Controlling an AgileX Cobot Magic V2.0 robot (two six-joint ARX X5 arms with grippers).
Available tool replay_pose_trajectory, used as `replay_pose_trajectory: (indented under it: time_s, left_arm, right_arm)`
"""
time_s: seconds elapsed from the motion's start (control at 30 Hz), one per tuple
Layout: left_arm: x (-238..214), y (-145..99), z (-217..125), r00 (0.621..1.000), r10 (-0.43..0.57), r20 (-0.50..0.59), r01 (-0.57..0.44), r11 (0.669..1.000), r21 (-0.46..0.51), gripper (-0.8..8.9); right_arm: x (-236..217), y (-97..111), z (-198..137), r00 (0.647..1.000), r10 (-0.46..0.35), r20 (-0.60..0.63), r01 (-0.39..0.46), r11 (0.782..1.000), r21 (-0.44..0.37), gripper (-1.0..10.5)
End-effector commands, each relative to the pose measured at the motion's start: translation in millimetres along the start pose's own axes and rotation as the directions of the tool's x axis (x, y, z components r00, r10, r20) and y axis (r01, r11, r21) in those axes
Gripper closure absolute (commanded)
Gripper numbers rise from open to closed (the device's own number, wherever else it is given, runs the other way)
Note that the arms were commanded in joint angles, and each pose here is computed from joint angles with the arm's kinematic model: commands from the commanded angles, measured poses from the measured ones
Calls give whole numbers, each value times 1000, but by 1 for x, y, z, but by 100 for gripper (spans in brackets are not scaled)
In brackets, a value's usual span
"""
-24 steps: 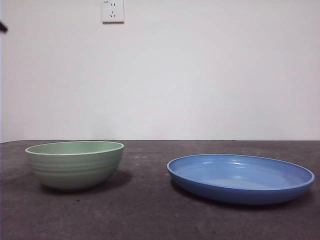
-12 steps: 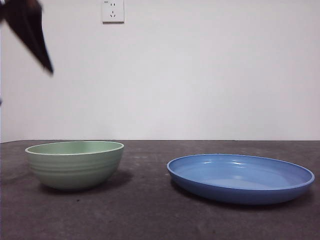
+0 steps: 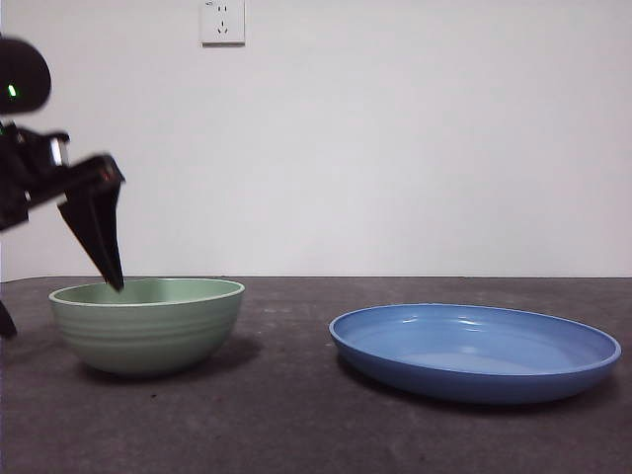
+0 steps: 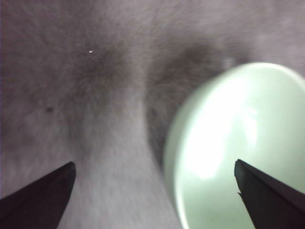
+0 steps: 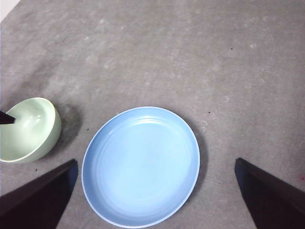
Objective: Place the green bowl on the blue plate
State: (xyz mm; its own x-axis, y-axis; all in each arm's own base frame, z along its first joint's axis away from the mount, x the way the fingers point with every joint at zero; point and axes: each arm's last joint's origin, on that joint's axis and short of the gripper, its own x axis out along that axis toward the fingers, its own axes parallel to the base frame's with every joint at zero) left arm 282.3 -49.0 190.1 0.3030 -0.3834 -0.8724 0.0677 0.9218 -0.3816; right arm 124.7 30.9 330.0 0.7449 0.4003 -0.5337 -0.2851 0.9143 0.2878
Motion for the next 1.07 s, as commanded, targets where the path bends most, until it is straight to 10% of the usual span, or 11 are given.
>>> replay_pose_trajectory:
  time_s: [0.03, 0.6, 1.07]
  left_arm:
    - [10, 1, 8, 1000, 0, 1, 0, 1000, 13, 283]
    - [17, 3, 11, 1000, -3, 8, 3, 1000, 11, 805]
    - [-2, -73, 32, 999, 7, 45, -12, 993, 118, 804]
  right_arm:
    - [-2, 2, 4, 1000, 7, 13, -7, 1000, -25, 418]
    - [-2, 2, 4, 1000, 7, 13, -6, 999, -43, 418]
    - [-2, 4, 4, 1000, 19, 9, -19, 999, -51, 418]
